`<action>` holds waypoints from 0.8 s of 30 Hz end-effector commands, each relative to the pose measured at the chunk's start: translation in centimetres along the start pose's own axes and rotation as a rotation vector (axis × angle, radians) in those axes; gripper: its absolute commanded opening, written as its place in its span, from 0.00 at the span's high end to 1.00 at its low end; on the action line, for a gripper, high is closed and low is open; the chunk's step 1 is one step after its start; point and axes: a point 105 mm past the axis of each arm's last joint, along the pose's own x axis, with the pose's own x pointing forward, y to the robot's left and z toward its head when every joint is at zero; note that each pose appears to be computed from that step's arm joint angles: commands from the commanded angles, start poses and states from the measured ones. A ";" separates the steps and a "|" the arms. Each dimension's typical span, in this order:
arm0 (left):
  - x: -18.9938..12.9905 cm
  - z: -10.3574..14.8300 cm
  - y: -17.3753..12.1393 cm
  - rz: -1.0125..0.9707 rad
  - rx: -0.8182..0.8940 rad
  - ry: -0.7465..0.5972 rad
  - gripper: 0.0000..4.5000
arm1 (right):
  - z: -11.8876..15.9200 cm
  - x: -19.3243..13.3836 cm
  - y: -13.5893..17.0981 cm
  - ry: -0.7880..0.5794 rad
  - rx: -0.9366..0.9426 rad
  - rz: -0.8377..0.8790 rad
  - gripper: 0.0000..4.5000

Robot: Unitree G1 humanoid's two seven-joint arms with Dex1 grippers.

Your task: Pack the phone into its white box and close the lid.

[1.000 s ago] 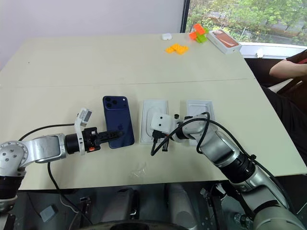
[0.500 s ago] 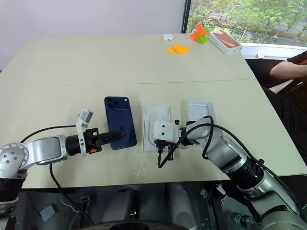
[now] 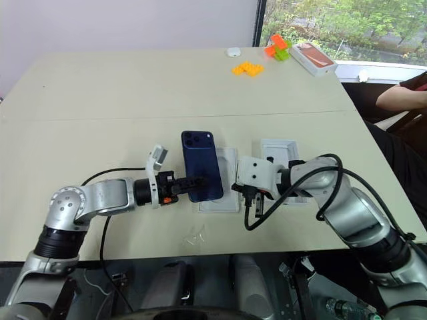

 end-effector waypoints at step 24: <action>2.8 -0.2 -1.1 0.022 0.004 0.111 0.99 | -0.9 -1.4 -1.0 0.038 0.008 -0.092 1.00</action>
